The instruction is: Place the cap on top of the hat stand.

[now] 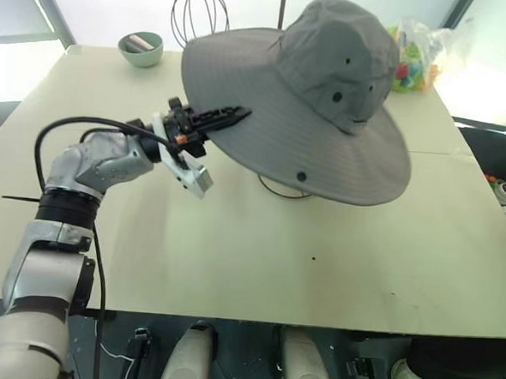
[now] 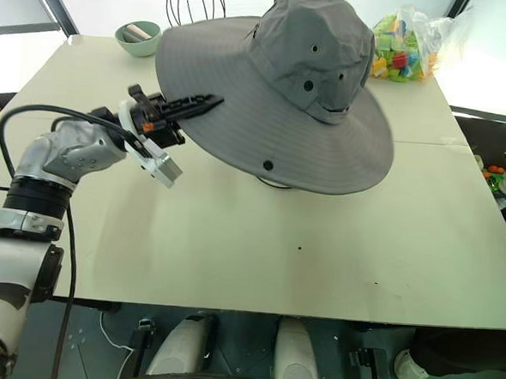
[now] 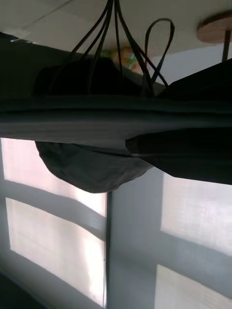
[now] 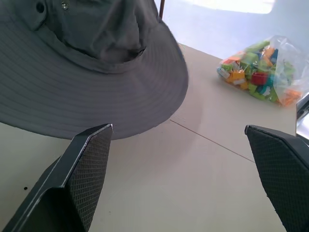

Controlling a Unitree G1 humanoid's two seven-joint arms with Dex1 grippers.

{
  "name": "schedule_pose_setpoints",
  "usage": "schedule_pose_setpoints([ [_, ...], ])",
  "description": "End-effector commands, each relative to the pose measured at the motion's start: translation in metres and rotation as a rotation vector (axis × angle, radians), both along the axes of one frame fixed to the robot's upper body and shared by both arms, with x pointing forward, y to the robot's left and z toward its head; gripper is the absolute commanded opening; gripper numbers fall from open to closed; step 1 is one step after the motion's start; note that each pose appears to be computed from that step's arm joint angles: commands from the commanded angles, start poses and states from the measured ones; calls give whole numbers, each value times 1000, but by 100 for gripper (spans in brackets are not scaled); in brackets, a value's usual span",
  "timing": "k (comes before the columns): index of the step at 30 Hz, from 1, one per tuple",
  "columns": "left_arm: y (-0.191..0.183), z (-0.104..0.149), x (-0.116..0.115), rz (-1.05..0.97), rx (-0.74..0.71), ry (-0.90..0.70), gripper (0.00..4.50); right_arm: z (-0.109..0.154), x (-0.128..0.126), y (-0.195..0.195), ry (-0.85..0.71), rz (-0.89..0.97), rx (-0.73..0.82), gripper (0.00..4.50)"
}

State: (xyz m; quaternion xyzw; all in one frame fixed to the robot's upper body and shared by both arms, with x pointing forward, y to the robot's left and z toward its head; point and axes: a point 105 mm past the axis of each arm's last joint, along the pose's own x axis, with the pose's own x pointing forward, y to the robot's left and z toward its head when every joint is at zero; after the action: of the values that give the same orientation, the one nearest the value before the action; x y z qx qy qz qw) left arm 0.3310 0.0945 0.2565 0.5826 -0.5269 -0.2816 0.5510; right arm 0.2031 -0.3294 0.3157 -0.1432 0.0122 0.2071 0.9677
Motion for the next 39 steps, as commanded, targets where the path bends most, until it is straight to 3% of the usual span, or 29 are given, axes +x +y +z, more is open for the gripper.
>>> schedule_pose_setpoints([
  [1,2,-9,9,32,-28,40,5,14,-4,6,-49,11,-44,450],
  [15,0,-17,12,36,-13,90,5,17,10,11,-40,68,-63,450],
  [19,4,-24,12,41,5,126,184,15,15,13,-40,83,-66,450],
  [24,7,-26,9,37,11,143,448,11,20,15,-33,100,-69,450],
  [39,63,-36,-5,212,46,147,448,8,44,14,-17,150,-74,450],
])
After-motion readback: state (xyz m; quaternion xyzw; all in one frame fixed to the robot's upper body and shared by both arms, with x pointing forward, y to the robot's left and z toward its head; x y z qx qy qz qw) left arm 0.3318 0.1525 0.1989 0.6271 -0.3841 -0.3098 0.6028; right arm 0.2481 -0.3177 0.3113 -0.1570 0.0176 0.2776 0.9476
